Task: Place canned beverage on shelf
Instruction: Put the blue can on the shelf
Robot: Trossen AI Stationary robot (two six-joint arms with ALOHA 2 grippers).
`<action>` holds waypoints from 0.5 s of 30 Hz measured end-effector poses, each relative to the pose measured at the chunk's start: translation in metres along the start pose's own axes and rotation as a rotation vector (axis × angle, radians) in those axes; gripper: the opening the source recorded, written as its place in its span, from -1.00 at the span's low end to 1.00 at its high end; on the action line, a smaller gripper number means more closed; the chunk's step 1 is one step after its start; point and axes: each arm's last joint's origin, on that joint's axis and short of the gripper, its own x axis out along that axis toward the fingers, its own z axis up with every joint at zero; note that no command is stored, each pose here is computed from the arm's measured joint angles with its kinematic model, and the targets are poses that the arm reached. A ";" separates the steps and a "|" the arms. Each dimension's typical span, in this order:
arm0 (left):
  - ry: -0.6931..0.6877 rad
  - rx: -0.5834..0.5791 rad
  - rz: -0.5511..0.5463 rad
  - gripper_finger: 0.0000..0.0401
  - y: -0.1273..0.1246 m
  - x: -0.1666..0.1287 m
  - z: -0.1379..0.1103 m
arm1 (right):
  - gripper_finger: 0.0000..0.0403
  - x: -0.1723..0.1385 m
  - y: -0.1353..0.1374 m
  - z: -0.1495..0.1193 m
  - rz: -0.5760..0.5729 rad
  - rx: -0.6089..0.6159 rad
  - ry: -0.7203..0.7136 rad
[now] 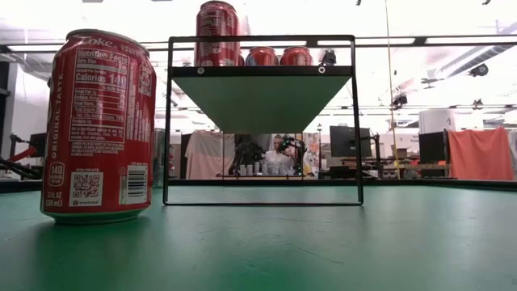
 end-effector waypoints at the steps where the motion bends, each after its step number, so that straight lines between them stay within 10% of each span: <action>1: -0.020 -0.008 -0.014 0.05 0.001 -0.003 0.000 | 0.78 -0.003 -0.001 0.002 0.003 -0.019 -0.008; 15: -0.295 -0.103 -0.013 0.05 0.028 -0.051 -0.015 | 0.78 -0.013 0.004 0.011 0.000 -0.203 -0.109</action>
